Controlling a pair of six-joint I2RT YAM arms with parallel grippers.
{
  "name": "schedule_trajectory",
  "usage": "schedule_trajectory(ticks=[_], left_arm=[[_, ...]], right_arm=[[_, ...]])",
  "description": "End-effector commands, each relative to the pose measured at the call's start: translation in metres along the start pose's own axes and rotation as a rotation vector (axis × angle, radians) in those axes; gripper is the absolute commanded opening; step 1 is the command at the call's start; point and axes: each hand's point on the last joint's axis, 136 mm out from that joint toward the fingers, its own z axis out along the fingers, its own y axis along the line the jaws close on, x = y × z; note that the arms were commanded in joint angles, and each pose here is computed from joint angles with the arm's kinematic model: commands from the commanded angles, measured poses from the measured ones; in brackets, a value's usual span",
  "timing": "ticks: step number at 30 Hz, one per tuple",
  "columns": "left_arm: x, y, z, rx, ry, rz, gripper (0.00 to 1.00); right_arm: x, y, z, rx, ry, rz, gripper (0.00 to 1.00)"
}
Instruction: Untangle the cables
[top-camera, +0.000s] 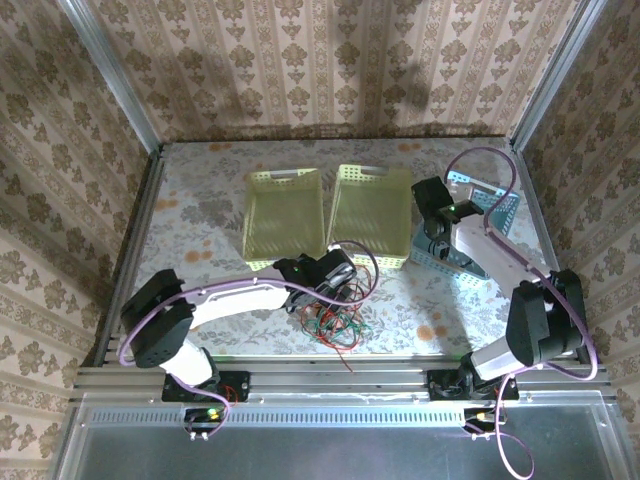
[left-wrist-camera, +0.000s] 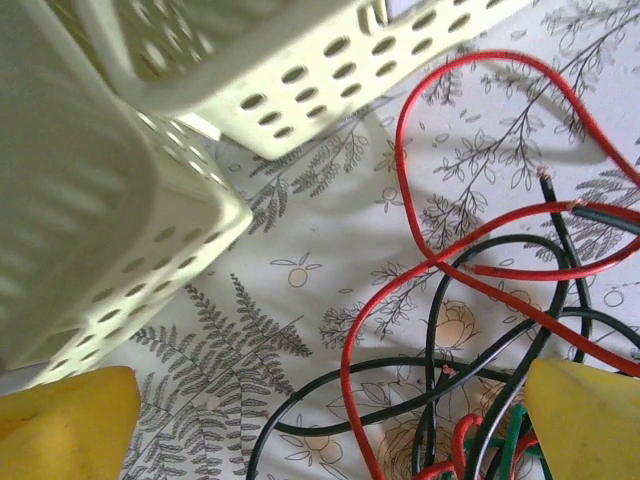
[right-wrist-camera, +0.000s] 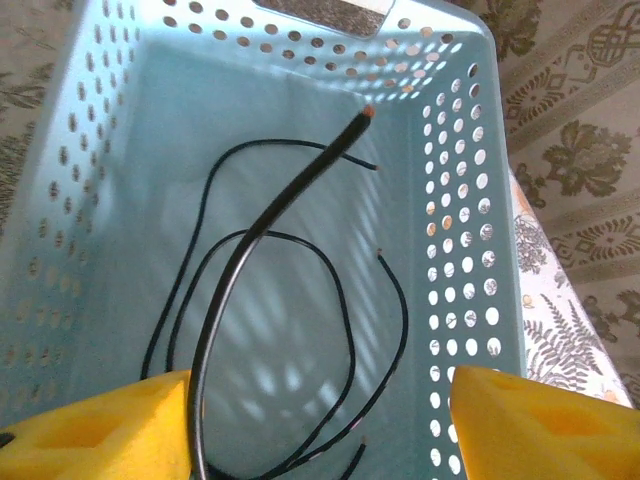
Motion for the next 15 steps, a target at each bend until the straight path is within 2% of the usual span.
schedule_trajectory(ticks=[1,4,11,15], left_arm=[[-0.013,0.008,-0.015,-0.015,-0.082,-0.017,1.00],[-0.016,0.012,-0.021,-0.012,-0.109,-0.034,1.00],[-0.017,0.022,-0.024,-0.021,-0.113,-0.050,1.00],[-0.016,0.026,-0.024,-0.032,-0.113,-0.063,1.00]], right_arm=[[-0.003,0.009,-0.016,-0.086,-0.038,0.039,0.68],[0.000,0.008,-0.027,-0.134,-0.054,0.066,0.69],[0.011,0.005,-0.008,-0.126,0.045,0.122,0.70],[0.015,0.025,-0.007,-0.181,0.032,0.096,0.69]])
